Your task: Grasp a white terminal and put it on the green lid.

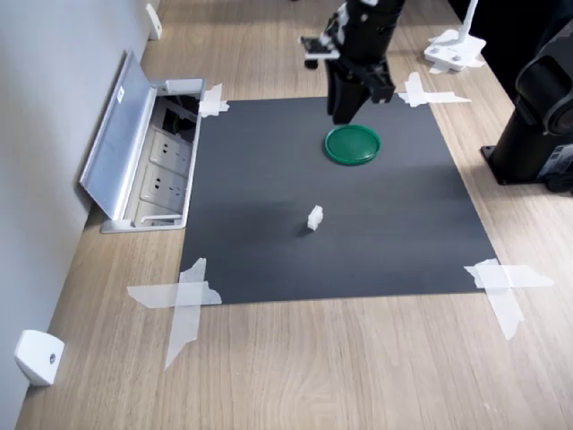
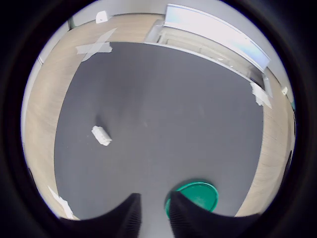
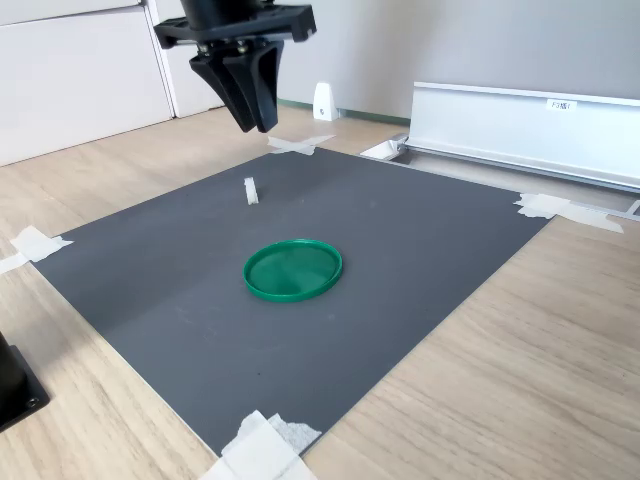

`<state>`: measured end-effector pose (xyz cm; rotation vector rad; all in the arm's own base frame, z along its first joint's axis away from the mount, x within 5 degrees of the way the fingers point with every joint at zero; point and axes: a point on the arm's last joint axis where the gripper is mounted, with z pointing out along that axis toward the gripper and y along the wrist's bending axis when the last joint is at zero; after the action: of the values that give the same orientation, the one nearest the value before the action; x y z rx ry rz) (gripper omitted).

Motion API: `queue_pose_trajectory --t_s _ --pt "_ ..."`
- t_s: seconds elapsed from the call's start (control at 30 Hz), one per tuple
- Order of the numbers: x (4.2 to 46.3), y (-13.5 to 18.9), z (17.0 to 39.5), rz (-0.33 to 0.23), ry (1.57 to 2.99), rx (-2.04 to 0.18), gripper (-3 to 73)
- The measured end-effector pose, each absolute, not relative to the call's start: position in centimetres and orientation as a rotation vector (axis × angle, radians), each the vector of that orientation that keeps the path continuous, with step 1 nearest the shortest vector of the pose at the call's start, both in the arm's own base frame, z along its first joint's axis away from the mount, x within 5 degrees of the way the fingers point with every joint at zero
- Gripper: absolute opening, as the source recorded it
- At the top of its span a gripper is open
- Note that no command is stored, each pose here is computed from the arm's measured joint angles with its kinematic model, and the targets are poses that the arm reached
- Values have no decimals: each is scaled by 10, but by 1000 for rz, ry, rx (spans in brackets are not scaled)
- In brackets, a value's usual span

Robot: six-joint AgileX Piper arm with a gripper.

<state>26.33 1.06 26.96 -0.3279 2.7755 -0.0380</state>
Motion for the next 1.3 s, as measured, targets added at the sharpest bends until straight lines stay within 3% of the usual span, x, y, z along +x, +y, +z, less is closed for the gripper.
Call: queue_pose_trajectory --t_s 0.17,0.33,0.53,0.97,1.3 --pt "266 17 268 71 2778 -291 536" --pt "265 33 268 102 2770 -359 656" --pt "267 50 261 116 2784 -365 673" --pt "290 74 214 92 2867 -419 674" --pt "311 88 207 106 2826 -487 676"
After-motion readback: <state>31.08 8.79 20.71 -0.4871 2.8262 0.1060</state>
